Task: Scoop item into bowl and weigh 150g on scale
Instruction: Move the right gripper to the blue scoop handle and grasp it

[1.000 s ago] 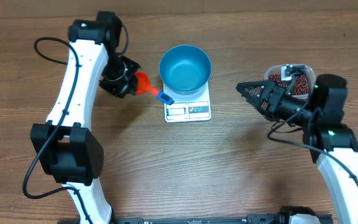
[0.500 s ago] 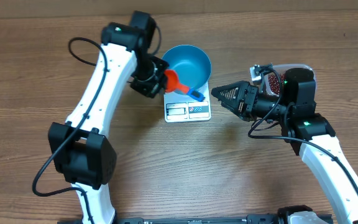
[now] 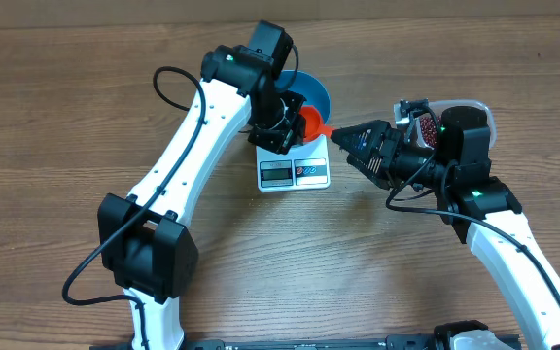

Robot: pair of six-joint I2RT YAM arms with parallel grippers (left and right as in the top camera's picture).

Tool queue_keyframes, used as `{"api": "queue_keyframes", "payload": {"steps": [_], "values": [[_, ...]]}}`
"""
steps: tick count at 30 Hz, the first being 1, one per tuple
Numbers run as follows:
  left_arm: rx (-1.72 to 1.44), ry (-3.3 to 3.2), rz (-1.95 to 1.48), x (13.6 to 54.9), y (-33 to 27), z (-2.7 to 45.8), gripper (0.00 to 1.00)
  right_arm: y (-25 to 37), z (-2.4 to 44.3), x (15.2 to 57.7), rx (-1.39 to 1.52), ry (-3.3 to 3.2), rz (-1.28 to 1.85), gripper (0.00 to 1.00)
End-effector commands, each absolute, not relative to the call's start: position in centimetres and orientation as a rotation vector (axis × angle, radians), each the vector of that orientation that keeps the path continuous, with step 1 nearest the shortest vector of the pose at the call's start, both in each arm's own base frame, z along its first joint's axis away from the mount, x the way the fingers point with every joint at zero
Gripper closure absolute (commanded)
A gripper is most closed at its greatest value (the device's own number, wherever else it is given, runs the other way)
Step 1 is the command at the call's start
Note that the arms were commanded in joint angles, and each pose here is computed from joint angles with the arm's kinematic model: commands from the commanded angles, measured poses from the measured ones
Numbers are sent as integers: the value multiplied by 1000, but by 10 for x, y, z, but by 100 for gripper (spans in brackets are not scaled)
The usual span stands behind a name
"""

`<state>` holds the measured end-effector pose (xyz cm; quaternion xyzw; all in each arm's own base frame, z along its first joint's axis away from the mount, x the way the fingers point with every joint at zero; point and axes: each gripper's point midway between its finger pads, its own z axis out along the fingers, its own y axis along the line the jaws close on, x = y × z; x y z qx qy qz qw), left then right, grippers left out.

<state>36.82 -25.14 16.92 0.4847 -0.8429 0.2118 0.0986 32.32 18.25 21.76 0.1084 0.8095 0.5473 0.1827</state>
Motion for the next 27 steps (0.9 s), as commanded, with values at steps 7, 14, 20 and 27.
{"api": "queue_keyframes", "payload": {"steps": [7,14,20,27], "values": [[1460,-2441,636,363,-269,172,96,178,224,335,341,2251,1480,28],[1461,-2440,637,363,-269,173,96,173,222,341,368,2243,1433,51],[1463,-2438,638,363,-270,173,96,172,221,342,378,2241,1418,65],[1463,-2438,638,363,-270,173,96,171,220,344,384,2239,1410,87]]}}
